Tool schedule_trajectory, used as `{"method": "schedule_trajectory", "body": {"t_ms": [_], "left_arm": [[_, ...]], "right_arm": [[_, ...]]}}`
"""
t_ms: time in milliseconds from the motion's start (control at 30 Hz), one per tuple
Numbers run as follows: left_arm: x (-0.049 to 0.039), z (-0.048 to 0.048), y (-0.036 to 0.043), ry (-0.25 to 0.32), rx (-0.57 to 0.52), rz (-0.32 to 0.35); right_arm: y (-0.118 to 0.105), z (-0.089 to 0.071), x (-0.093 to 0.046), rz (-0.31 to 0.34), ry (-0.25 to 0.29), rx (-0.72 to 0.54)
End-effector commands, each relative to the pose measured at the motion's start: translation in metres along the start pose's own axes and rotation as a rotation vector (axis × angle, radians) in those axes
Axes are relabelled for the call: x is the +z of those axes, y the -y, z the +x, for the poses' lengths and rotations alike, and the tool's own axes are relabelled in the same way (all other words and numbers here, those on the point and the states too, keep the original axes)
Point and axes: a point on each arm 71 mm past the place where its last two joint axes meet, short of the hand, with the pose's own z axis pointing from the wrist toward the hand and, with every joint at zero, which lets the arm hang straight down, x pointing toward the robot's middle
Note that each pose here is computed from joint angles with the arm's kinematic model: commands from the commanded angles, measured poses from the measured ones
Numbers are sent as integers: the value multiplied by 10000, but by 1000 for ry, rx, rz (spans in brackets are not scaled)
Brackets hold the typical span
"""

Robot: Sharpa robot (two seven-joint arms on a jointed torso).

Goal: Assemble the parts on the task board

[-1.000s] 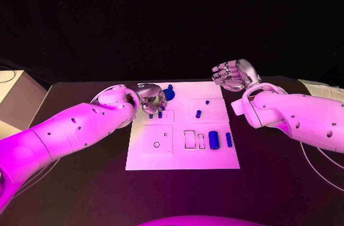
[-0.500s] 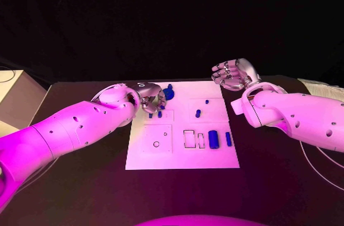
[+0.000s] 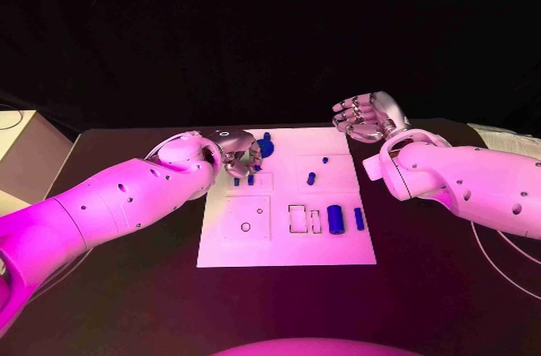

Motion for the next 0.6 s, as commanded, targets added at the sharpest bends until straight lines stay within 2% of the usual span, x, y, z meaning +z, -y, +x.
{"method": "schedule_trajectory", "body": {"t_ms": [33, 600], "left_arm": [[10, 29, 31, -21, 16, -7], [29, 48, 54, -52, 34, -41]], "right_arm": [[-16, 12, -2, -16, -9, 0], [-19, 18, 1, -17, -10, 0]]}}
